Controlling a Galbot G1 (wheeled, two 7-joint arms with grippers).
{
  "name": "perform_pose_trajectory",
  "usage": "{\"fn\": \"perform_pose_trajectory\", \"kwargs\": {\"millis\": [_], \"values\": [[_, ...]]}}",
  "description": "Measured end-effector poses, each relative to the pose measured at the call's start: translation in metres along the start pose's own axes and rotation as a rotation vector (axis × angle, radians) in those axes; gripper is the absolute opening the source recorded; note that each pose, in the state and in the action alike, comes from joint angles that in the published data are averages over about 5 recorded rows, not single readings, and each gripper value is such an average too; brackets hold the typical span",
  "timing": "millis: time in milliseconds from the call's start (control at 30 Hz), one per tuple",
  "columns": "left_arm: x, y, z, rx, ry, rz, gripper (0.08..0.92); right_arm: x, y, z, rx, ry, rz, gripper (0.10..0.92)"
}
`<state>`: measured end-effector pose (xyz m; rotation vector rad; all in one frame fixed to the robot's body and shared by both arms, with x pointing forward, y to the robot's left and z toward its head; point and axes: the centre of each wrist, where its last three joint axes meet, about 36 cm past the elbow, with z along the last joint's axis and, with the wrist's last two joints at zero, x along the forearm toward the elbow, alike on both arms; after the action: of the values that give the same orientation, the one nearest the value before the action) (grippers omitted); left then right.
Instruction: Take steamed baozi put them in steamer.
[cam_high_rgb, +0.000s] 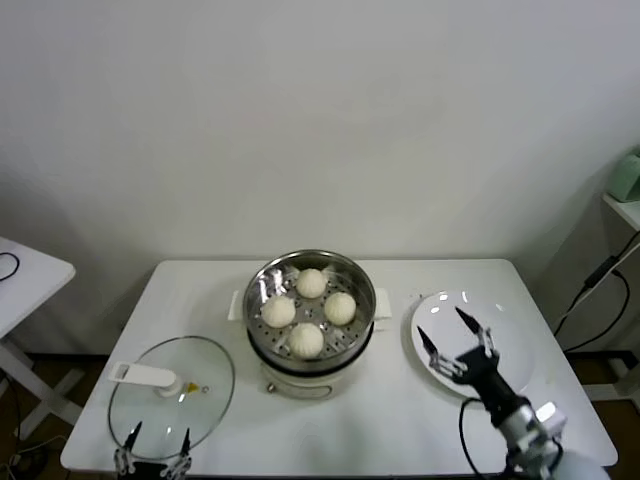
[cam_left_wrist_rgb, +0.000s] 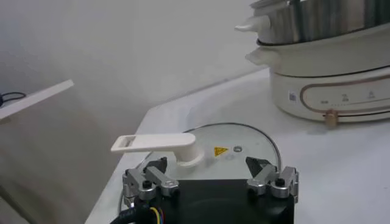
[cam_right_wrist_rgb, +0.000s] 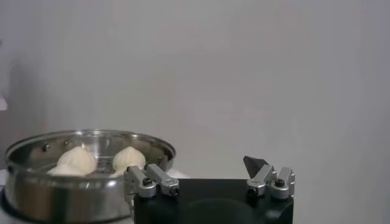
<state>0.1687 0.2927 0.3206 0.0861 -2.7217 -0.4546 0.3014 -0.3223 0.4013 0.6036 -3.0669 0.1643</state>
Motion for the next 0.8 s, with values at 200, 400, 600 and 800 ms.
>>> {"fn": "perform_pose_trajectory", "kwargs": {"millis": [200, 400, 600, 800], "values": [[0.000, 0.001, -0.001, 0.004, -0.005, -0.002, 0.823, 0.046, 0.035, 0.036, -0.079, -0.019, 0.084, 0.823], [0.000, 0.001, -0.002, 0.005, -0.012, -0.004, 0.823, 0.071, 0.060, 0.057, -0.123, -0.068, 0.160, 0.823], [0.001, 0.001, -0.002, 0.005, -0.016, -0.006, 0.823, 0.085, 0.076, 0.069, -0.151, -0.104, 0.212, 0.823], [0.001, 0.002, -0.004, 0.005, -0.021, -0.009, 0.823, 0.090, 0.085, 0.077, -0.166, -0.128, 0.245, 0.823]]}}
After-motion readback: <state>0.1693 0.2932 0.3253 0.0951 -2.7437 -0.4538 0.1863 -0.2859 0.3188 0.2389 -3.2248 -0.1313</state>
